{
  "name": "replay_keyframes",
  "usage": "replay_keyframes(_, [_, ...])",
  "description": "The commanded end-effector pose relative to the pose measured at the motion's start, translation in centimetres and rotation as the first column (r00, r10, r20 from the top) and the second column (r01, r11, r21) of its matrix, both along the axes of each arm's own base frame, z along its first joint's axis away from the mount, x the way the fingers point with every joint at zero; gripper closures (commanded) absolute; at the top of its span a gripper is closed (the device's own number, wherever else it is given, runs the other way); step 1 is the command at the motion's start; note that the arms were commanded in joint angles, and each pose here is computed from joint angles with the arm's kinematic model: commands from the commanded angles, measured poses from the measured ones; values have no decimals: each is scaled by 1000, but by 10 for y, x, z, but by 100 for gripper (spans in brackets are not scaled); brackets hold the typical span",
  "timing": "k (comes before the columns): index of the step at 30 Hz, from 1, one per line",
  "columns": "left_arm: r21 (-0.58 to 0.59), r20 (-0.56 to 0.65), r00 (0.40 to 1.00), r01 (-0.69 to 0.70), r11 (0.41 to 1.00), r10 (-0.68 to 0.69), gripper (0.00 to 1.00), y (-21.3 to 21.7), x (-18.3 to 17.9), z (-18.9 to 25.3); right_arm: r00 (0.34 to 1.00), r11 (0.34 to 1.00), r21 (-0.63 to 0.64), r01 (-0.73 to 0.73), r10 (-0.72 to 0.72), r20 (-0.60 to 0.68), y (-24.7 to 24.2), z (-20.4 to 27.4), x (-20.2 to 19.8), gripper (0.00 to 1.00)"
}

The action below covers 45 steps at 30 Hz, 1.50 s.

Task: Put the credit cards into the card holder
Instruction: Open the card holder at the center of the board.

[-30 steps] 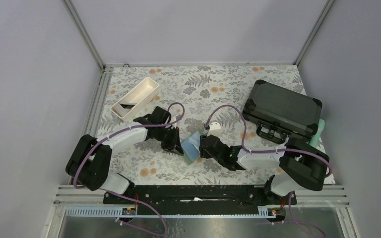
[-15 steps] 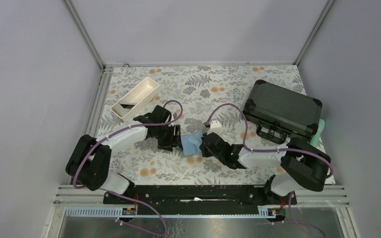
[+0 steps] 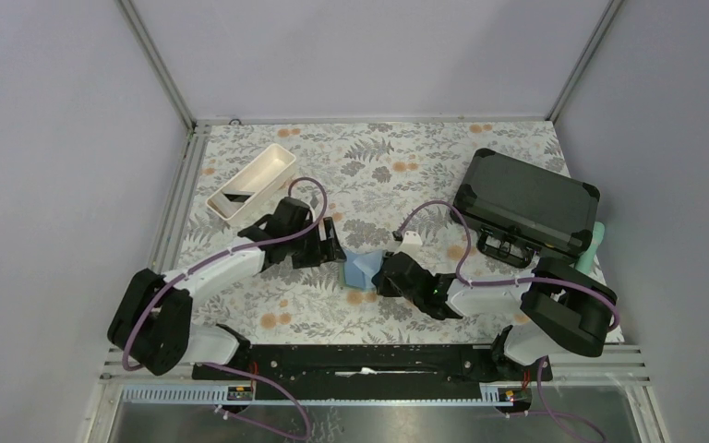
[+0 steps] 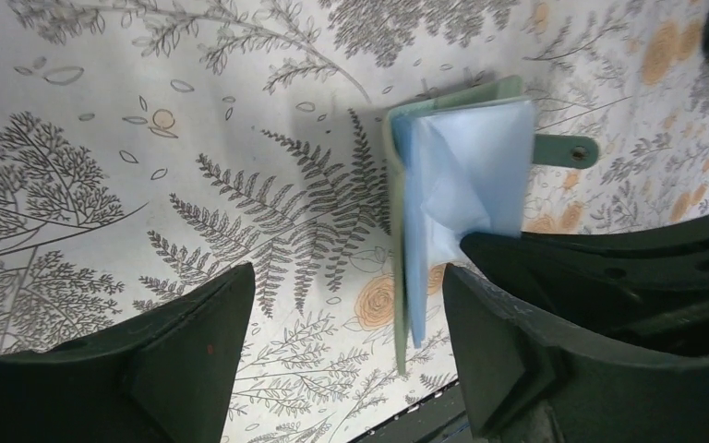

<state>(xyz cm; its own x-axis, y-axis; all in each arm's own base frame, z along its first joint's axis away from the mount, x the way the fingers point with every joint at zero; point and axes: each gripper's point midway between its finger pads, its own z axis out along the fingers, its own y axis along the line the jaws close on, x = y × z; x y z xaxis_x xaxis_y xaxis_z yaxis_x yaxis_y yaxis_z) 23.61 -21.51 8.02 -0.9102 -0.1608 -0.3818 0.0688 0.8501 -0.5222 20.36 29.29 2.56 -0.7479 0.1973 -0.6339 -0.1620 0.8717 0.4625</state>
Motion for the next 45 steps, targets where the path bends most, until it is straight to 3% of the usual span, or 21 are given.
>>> replay_keyframes(1, [-105,-16,1000,-1,994,-1,22,-19,3,-6,998,996,63,57,-58,6,3,8,8,100])
replay_keyframes(8, [-201,-52,999,-18,979,7,22,-31,-2,-20,998,996,62,58,-58,-4,5,5,8,100])
replay_keyframes(11, [-245,-72,997,-18,969,0,27,-39,-3,-28,998,996,61,57,-57,-3,5,5,8,100])
replay_keyframes(14, [-273,-97,995,-23,962,-4,55,-43,-6,-36,998,996,56,70,-70,7,0,9,9,99])
replay_keyframes(17, [-277,-101,995,-28,960,0,80,-43,-7,-37,993,993,42,110,-111,38,-13,17,12,79])
replay_keyframes(21, [-273,-71,997,-36,961,17,99,-40,-4,-31,982,988,35,149,-152,112,-34,40,15,60])
replay_keyframes(24, [-280,-67,998,-32,960,14,100,-41,-3,-28,977,995,29,91,-95,191,-35,64,17,47])
replay_keyframes(28, [-283,-67,998,-27,959,8,100,-43,-2,-26,966,997,51,-62,48,253,-11,100,13,46])
replay_keyframes(32, [-289,-63,998,-20,957,2,100,-45,-1,-23,953,969,113,-219,187,239,26,118,2,56])
replay_keyframes(36, [-290,-55,998,-16,957,0,100,-45,-2,-20,947,940,187,-285,245,210,52,119,-4,66])
replay_keyframes(45, [-282,-50,999,-7,959,-7,100,-44,-3,-21,979,984,52,-173,165,123,60,68,23,75])
